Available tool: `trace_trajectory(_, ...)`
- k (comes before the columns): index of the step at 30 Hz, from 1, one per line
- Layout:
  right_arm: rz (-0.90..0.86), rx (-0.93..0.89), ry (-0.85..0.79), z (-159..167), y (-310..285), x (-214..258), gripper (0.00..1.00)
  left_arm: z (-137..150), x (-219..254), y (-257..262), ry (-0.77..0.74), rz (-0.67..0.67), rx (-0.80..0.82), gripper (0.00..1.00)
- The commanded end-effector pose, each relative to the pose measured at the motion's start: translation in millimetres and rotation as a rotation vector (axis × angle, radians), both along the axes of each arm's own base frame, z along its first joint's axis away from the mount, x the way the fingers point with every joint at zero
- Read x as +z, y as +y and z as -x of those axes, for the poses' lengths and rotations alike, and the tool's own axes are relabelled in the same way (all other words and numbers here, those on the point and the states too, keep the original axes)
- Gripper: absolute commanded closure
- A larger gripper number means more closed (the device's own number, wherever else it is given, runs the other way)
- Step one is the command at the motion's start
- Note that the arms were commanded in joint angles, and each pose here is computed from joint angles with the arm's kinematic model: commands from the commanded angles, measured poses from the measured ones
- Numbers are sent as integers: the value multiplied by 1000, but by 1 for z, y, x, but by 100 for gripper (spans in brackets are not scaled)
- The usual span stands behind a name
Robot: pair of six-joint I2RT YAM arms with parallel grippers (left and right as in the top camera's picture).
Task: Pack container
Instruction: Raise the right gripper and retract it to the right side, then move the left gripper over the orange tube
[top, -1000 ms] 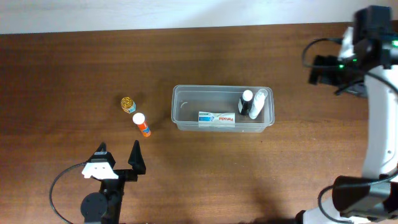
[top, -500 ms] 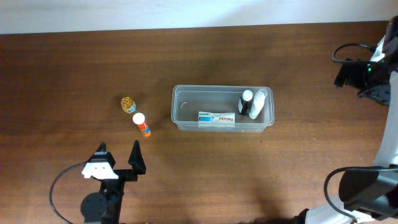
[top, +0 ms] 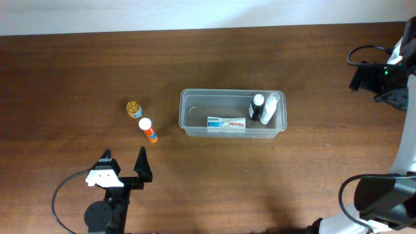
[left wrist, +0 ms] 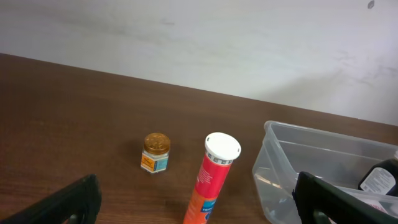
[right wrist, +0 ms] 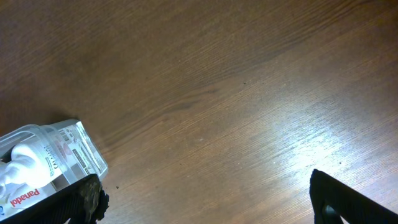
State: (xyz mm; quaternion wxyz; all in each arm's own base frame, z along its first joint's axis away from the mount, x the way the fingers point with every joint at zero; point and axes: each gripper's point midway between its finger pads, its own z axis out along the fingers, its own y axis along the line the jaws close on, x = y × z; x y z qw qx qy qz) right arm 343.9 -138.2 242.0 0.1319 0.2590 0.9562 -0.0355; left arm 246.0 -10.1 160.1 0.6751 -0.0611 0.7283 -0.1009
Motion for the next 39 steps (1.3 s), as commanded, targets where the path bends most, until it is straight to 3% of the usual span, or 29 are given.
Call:
trace_trajectory(1, 10, -18, 2, 2, -4, 1, 2, 0, 12, 4, -54, -13, 21, 1)
trace_trajectory(9, 10, -18, 2, 2, -4, 1, 2, 10, 75, -25, -297, -10, -146, 1)
trace_trajectory(15, 10, -18, 2, 2, -4, 1, 2, 16, 111, -30, -267, -29, -175, 1)
trace_trajectory(18, 10, -18, 2, 2, -4, 1, 2, 11, 121, -40, -144, -87, -239, 1)
trace_trajectory(29, 10, -18, 2, 2, -4, 1, 2, -51, 131, -41, 583, -105, -313, 1)
trace_trajectory(33, 10, -18, 2, 2, -4, 1, 2, -65, 110, -53, 766, -160, -397, 1)
trace_trajectory(39, 10, -18, 2, 2, -4, 1, 2, -81, 61, -67, 976, -135, -462, 1)
